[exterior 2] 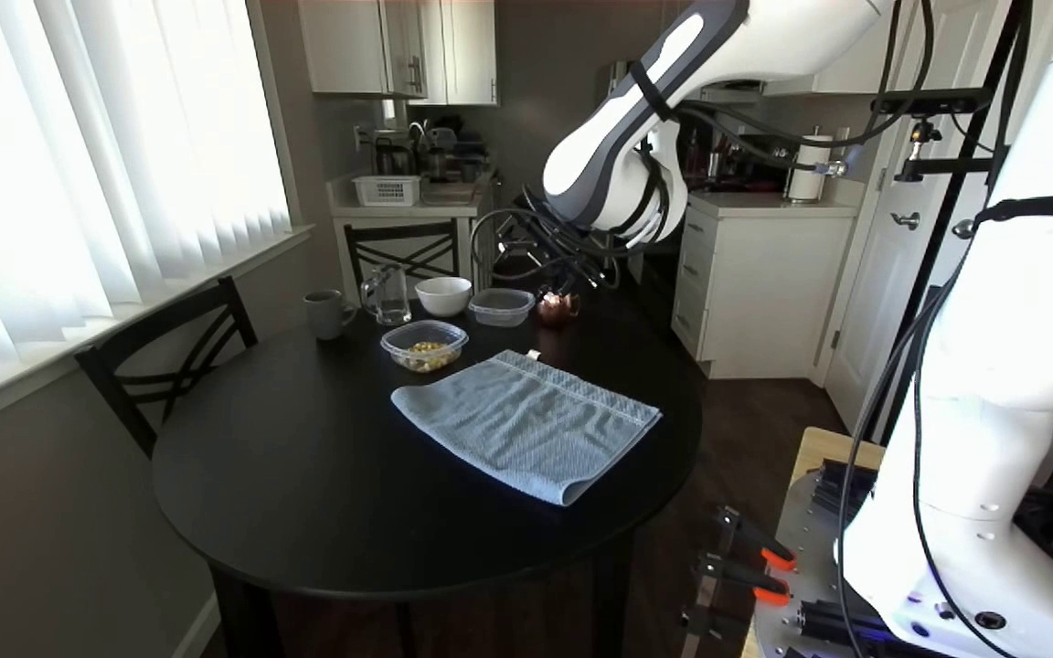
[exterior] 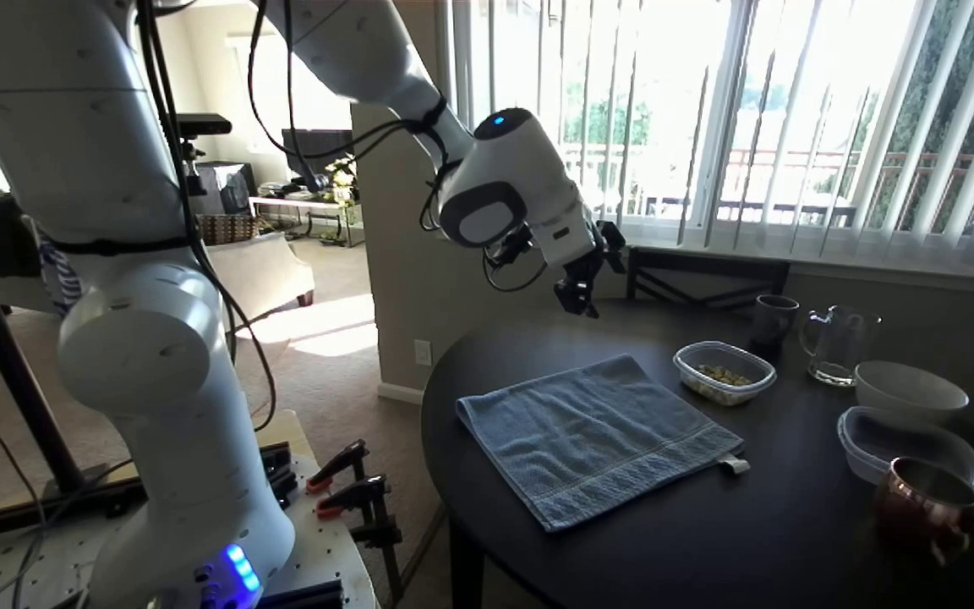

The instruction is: Pour the contents in the container on the towel

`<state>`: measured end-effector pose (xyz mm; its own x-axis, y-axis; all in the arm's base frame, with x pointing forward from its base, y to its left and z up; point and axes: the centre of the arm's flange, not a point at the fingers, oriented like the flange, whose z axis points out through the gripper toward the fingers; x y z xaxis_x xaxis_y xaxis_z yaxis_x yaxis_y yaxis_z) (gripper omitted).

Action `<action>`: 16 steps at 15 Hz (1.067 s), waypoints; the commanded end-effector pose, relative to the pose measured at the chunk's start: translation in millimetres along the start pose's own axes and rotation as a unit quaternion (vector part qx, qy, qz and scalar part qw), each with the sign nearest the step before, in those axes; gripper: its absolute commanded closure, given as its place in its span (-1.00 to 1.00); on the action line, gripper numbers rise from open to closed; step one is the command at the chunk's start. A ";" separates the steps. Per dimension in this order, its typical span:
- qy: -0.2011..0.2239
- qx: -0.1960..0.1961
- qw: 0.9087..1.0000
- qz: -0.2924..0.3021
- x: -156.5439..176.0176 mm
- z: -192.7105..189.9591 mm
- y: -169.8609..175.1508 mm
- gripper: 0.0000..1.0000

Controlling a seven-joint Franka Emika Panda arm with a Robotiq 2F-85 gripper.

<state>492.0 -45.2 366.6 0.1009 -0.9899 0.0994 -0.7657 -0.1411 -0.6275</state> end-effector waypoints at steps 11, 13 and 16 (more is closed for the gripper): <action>0.021 -0.004 0.999 0.024 -8.6 10.3 -12.5 -1.00; 0.059 -0.001 0.996 0.069 -7.0 33.9 -27.2 -1.00; 0.102 0.011 0.988 0.119 7.3 76.4 -37.7 -1.00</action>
<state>508.2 -72.0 332.8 -0.0653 -0.9936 0.0920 -0.7511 -0.0118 -0.6601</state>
